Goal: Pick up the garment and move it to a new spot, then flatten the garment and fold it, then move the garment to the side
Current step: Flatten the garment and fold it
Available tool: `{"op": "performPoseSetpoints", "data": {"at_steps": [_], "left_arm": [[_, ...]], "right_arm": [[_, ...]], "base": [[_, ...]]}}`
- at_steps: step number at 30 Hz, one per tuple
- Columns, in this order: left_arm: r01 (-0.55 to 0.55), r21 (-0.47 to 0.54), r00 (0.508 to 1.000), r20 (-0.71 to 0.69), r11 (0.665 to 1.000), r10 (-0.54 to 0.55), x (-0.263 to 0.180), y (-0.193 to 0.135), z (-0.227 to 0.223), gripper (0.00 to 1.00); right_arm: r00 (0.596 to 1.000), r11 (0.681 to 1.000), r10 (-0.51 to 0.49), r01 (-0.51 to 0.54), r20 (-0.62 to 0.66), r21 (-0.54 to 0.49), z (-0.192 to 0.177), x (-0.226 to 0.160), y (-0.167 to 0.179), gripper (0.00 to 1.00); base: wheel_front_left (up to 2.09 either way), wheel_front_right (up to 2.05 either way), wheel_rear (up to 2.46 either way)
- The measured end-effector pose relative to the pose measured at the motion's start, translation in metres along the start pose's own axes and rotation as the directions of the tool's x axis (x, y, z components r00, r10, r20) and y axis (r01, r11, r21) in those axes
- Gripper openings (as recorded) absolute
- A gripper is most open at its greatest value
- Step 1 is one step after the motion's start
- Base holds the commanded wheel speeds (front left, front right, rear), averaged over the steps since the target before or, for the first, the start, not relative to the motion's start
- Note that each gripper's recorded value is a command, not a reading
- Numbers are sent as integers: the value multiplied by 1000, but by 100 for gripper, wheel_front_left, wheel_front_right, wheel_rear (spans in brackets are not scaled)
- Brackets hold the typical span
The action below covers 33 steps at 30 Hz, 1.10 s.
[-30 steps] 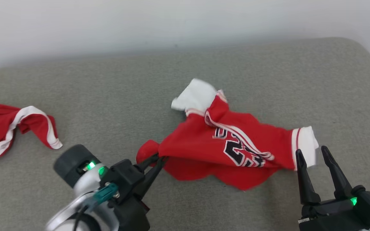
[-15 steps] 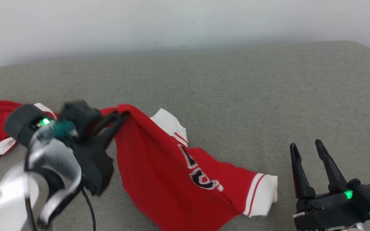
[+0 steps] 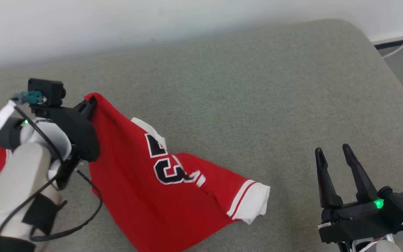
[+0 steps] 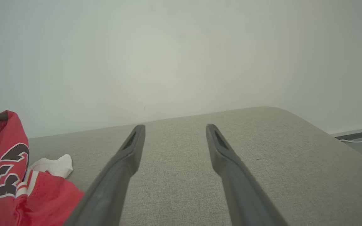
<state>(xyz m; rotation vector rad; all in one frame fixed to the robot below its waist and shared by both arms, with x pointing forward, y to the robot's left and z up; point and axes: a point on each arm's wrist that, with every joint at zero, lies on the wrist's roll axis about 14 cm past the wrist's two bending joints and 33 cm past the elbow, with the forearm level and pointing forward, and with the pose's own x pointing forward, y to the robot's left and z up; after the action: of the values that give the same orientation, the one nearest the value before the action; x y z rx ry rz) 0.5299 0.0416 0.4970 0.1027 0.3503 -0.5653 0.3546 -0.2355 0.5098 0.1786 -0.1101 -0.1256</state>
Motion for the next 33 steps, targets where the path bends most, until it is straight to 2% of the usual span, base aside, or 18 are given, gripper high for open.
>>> {"op": "performPoseSetpoints", "data": {"at_steps": [1,2,3,8,15,17,20,25,29,33], "left_arm": [[5,-17,1000,1,1000,-5,6,-4,-5,26],[8,-52,1000,31,999,-7,12,-8,-6,67],[5,-74,999,37,997,-2,16,-9,-10,100],[-19,-151,988,150,988,41,24,-15,-14,100],[-114,-164,946,283,980,157,-2,0,-7,100],[-172,-172,927,304,970,218,-16,11,-8,100],[-251,-179,872,385,951,302,-46,31,6,100],[-336,-225,802,440,915,403,-100,40,0,100],[-354,-248,763,482,902,432,-134,36,2,100],[-351,-263,751,495,899,438,-153,31,0,100]], "right_arm": [[1000,1000,-7,7,-2,0,-1,0,-2,100],[1000,1000,-12,12,-5,-3,-1,0,-4,100],[1000,1000,-15,15,-6,-2,-2,1,-5,100],[1000,1000,-10,10,-12,1,-4,3,-3,100],[999,999,46,-46,6,-2,0,12,15,100],[998,998,69,-68,11,-5,0,15,22,100],[995,995,98,-98,19,-11,2,19,31,100],[989,989,149,-148,23,-13,2,26,48,100],[984,984,178,-178,26,-18,2,28,58,100],[978,979,205,-205,23,-19,1,26,67,100]], "base": [[0,0,0],[0,0,0],[0,0,0],[0,0,0],[0,0,0],[0,0,0],[0,0,0],[0,0,0],[0,0,0],[0,0,0]]}}
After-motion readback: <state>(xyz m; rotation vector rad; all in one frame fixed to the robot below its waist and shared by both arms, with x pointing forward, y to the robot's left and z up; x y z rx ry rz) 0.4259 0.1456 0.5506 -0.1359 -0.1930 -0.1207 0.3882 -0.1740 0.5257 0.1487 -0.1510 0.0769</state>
